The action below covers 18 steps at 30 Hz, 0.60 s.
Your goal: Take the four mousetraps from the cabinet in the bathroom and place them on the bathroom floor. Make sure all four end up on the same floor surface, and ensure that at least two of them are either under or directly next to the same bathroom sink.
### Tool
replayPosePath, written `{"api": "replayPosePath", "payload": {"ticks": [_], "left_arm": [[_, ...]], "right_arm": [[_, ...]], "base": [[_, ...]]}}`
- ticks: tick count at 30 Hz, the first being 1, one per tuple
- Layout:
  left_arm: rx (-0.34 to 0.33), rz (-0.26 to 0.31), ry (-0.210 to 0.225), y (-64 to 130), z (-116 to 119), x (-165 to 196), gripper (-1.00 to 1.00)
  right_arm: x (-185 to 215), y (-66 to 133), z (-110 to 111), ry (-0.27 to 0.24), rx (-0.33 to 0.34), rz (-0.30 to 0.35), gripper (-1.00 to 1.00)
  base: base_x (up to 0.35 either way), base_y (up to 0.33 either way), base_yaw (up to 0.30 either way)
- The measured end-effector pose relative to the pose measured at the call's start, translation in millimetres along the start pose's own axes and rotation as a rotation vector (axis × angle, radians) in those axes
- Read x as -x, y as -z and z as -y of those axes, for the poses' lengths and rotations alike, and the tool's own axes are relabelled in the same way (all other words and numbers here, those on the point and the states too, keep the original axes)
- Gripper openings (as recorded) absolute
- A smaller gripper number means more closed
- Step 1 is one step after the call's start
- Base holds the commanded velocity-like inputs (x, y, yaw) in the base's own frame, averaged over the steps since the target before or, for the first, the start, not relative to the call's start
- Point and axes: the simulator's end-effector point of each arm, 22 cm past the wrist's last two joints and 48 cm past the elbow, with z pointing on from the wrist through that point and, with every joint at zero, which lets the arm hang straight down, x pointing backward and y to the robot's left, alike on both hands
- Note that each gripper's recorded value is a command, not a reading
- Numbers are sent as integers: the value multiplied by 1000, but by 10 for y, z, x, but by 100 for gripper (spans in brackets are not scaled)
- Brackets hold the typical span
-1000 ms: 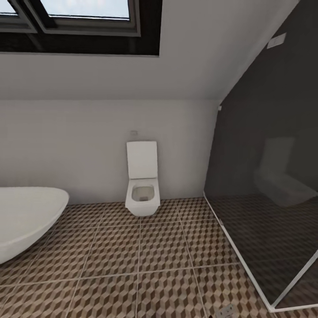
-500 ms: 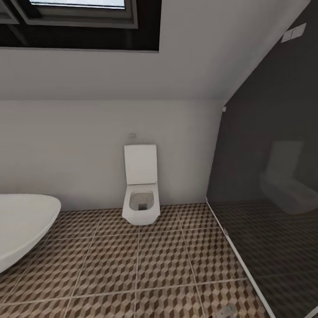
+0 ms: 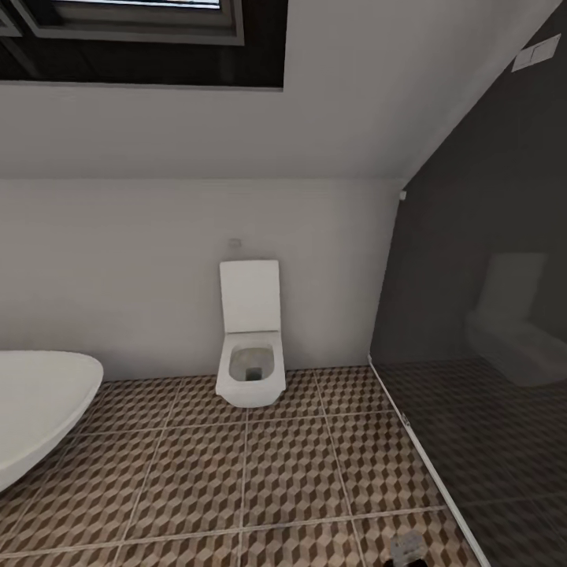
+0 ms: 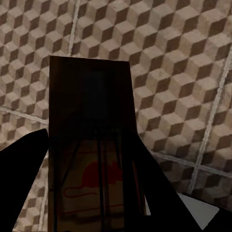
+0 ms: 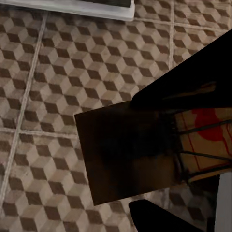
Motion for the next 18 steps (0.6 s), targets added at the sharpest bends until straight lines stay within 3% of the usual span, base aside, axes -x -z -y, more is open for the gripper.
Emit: {"api": "replayPosePath", "payload": {"ticks": [5, 8, 10, 11, 13, 18], "left_arm": [[37, 51, 9, -27, -123, 649, -100], [34, 41, -2, 20, -123, 1114, -100], [16, 62, 1, 144, -145, 1823, -100], [13, 58, 2, 155, -153, 1879, -100], [-5, 62, -4, 281, -189, 2324, -100], [-37, 73, -2, 509, -151, 2866, -100]], "right_arm": [[894, 98, 269, -25, -58, 42, -100], [1401, 196, 443, -102, -64, 59, -100], [1887, 338, 663, -180, -73, 60, -100], [1931, 355, 686, -190, -73, 56, -100], [2220, 470, 820, -211, -85, 61, -100], [2796, 703, 1026, -235, -98, 120, -100]], "base": [[0, 0, 0], [0, 0, 0], [0, 0, 0], [0, 0, 0], [0, 0, 0], [0, 0, 0]]}}
